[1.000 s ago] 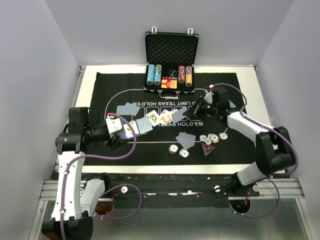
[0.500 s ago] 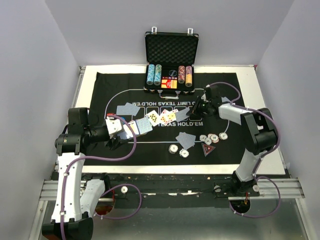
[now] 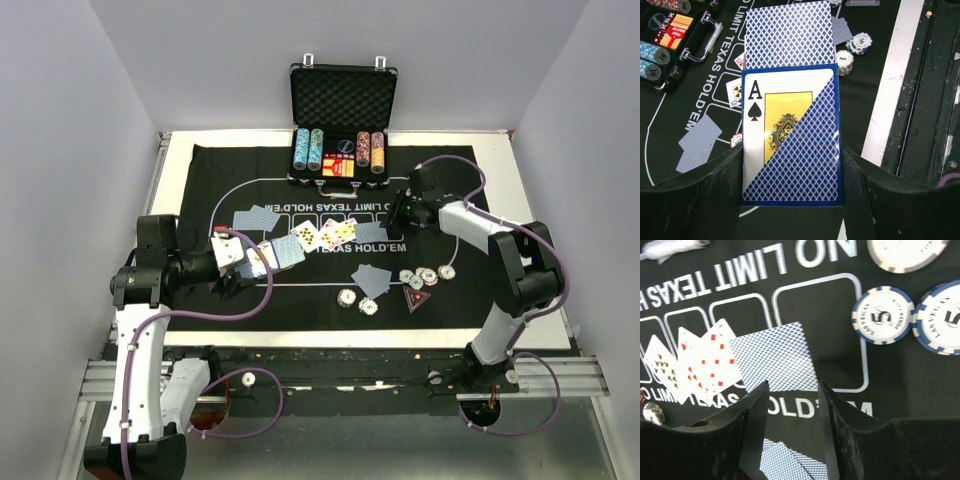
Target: Distribute texas hold em gaming equipment
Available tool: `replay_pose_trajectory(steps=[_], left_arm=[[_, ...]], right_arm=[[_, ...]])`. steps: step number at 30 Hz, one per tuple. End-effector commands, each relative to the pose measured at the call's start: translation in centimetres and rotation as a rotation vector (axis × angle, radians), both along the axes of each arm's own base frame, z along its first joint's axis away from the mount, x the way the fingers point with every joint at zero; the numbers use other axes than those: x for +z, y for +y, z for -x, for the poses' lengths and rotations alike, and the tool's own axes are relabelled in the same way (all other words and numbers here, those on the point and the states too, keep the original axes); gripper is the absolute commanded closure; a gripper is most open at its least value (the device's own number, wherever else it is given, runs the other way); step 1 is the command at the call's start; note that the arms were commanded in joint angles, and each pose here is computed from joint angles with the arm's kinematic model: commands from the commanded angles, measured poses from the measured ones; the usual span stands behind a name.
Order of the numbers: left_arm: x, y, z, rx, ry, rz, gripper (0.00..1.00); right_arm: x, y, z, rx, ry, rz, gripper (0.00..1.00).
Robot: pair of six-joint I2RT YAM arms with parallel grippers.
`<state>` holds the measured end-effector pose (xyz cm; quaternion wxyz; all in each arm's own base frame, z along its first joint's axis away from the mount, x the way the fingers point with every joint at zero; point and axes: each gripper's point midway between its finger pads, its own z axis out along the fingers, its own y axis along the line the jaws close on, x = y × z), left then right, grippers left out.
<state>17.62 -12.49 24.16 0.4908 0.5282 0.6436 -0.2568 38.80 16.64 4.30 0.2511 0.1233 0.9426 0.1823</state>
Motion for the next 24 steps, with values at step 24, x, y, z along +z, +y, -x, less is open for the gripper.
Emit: replay_pose_trajectory(steps=[24], left_arm=[[0.5,-0.1,0.4,-0.019,-0.021,-0.006,0.63]], right_arm=[[-3.5,2.8,2.3,0.061,0.004,0.038,0.6]])
